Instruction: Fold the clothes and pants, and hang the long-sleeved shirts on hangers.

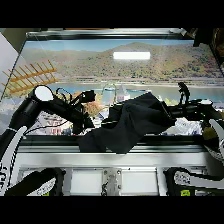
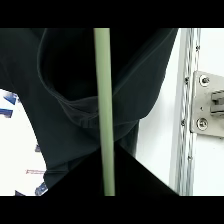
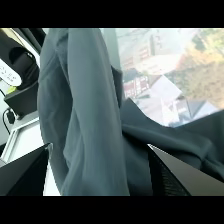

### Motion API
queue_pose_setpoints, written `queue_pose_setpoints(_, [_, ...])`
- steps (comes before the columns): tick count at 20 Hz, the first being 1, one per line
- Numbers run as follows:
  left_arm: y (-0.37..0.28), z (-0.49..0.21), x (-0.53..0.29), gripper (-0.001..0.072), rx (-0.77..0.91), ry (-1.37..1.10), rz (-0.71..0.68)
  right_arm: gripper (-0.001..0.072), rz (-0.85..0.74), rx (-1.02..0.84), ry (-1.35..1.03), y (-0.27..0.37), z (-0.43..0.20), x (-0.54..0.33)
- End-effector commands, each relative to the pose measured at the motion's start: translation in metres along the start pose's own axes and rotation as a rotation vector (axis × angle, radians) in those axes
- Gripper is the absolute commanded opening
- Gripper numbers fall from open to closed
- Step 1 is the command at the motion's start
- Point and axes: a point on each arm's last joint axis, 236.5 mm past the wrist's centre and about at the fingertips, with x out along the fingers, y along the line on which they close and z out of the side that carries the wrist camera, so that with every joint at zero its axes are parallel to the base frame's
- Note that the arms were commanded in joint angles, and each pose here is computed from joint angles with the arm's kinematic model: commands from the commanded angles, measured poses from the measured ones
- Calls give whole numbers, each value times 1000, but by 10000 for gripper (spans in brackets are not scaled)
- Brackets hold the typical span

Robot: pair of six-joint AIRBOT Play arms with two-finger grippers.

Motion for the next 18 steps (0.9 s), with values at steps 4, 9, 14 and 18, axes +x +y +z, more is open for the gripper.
queue_pose_setpoints(4, [0,0,0,8,-1,0,1,658,21,-1,6,1,1,16])
queue_pose_setpoints(9, [0,0,0,8,-1,0,1,658,27,8,16,1,0,21])
queue_pose_setpoints(14, [0,0,0,9,-2,0,1,658,18,8,16,-1,0,20])
queue_pose_setpoints(18, [0,0,0,9,-2,1,0,658,18,8,15,-1,0,20])
